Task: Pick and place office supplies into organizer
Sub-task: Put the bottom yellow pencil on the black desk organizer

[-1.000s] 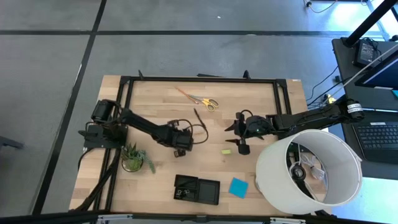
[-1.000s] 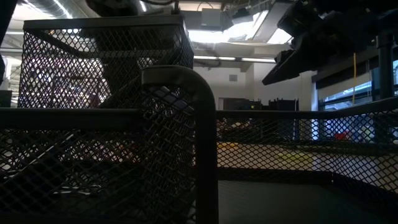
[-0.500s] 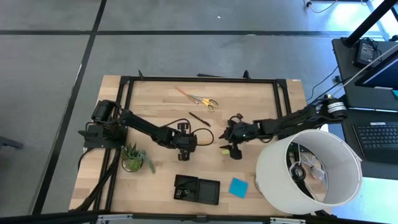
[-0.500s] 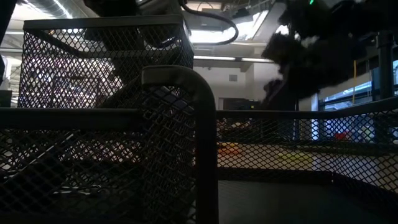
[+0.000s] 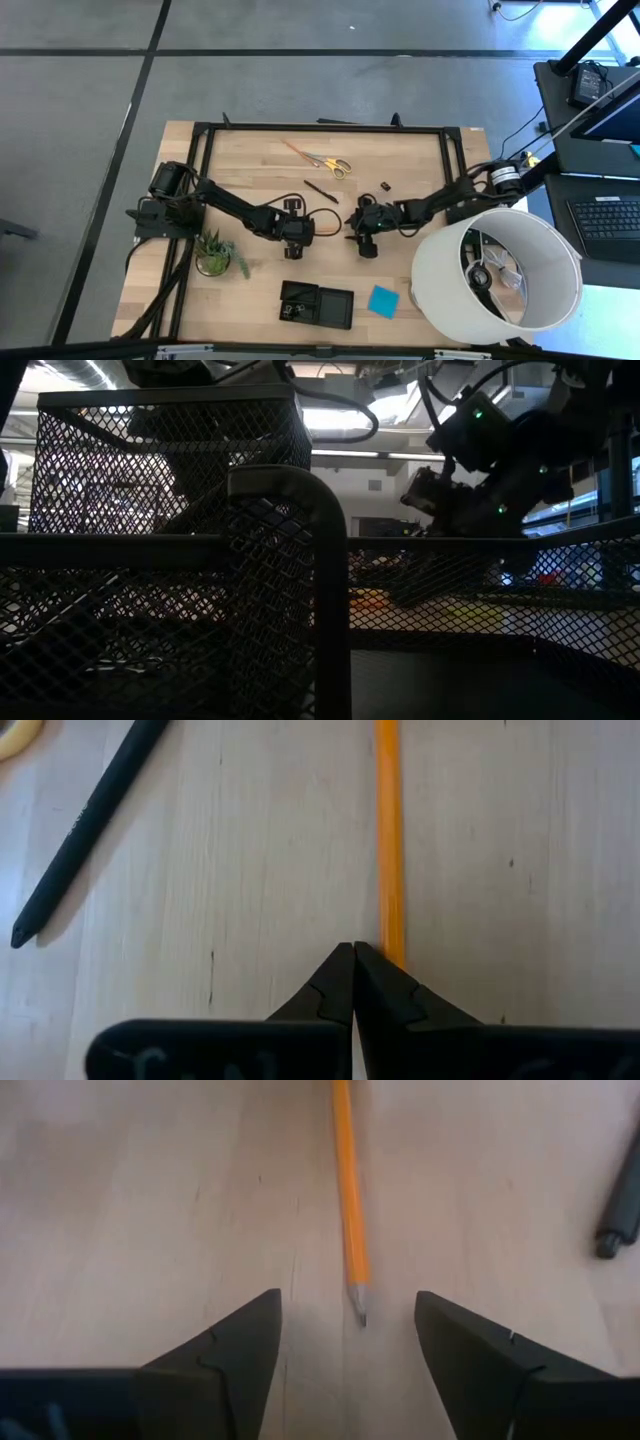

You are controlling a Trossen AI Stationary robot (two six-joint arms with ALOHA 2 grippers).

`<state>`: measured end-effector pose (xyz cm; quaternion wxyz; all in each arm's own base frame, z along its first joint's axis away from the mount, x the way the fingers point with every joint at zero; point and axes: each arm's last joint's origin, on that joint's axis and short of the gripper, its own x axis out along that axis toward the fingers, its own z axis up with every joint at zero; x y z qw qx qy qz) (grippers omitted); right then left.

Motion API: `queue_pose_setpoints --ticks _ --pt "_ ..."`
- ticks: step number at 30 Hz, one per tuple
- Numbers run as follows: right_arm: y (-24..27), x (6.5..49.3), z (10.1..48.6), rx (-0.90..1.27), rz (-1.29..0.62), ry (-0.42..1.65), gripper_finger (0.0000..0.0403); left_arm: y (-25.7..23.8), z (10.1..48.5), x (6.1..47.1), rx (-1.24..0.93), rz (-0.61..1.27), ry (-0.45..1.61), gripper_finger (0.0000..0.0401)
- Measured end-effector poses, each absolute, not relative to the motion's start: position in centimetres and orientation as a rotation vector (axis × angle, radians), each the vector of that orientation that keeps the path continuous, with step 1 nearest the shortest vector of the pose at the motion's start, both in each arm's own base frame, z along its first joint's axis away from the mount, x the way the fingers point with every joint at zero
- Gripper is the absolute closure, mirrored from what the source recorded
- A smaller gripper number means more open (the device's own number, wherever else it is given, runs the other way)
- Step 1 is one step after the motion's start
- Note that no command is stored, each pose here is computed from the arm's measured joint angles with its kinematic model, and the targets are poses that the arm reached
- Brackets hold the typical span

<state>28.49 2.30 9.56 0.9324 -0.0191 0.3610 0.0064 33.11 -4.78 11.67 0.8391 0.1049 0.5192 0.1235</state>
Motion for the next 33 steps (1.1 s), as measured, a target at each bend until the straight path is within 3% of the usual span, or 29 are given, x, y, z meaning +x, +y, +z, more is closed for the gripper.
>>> queue_pose_setpoints --ticks 9,29,33 --pt "1.8 28.8 8.8 -0.019 0.000 0.744 0.0187 -4.8 11.6 33.2 0.230 0.255 1.090 0.0400" --pt "1.7 28.5 8.4 -0.039 -0.016 0.787 0.0388 -4.8 11.7 33.2 0.237 0.271 1.077 0.0399" --pt "1.7 28.4 8.4 -0.036 -0.017 0.792 0.0391 -4.8 12.1 33.1 0.231 0.314 1.054 0.0382"
